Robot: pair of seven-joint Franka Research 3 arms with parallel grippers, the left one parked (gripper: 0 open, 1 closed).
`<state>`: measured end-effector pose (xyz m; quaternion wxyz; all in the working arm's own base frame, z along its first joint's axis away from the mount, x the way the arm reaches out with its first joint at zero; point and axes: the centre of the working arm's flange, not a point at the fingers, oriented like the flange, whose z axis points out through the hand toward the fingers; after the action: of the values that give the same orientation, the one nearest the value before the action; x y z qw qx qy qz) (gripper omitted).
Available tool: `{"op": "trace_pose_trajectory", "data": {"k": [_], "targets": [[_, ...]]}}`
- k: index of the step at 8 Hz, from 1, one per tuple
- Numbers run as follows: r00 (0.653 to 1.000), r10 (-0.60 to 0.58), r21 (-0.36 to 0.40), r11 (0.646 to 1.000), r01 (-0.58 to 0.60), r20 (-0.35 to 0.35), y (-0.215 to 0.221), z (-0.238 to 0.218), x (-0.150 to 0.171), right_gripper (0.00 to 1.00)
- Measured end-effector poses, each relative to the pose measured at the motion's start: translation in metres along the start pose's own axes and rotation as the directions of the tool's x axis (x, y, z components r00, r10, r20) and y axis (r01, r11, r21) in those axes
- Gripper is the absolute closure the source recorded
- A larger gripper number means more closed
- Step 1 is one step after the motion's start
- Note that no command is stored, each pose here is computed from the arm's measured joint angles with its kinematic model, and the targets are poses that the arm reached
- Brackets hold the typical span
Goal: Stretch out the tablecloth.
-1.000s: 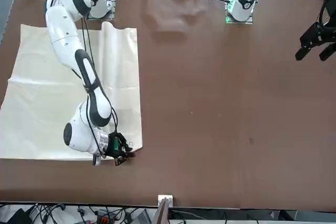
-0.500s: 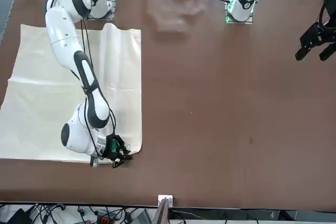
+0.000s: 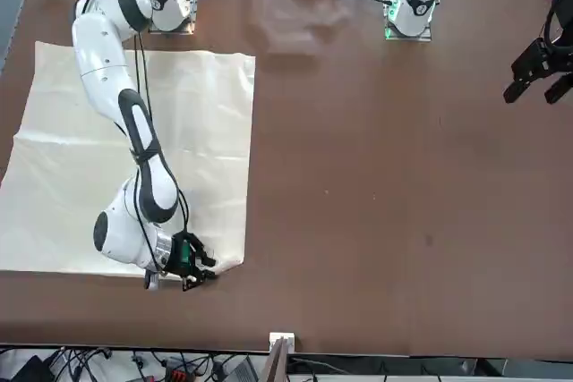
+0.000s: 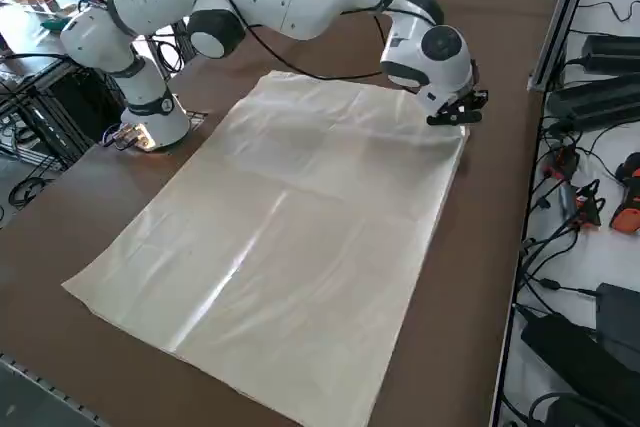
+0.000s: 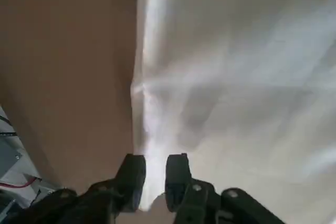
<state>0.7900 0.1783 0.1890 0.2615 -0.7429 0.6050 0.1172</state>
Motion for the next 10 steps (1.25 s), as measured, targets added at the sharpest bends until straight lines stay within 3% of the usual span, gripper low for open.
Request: {"op": "trace_pose_trajectory", "data": {"k": [3,4,6,8,10], "targets": [[1.000,-0.012,0.001,1.000,0.012,0.001,-0.001,-0.001,0.000,0.14],[0.999,-0.035,0.003,0.999,0.035,0.002,-0.002,-0.003,-0.002,0.00],[0.995,-0.102,0.022,0.995,0.102,0.005,-0.014,-0.023,-0.012,0.00],[0.967,-0.253,0.022,0.967,0.253,-0.028,-0.031,-0.076,-0.022,0.00],[0.877,-0.468,-0.063,0.884,0.464,-0.111,-0.036,-0.125,-0.011,0.00]]}}
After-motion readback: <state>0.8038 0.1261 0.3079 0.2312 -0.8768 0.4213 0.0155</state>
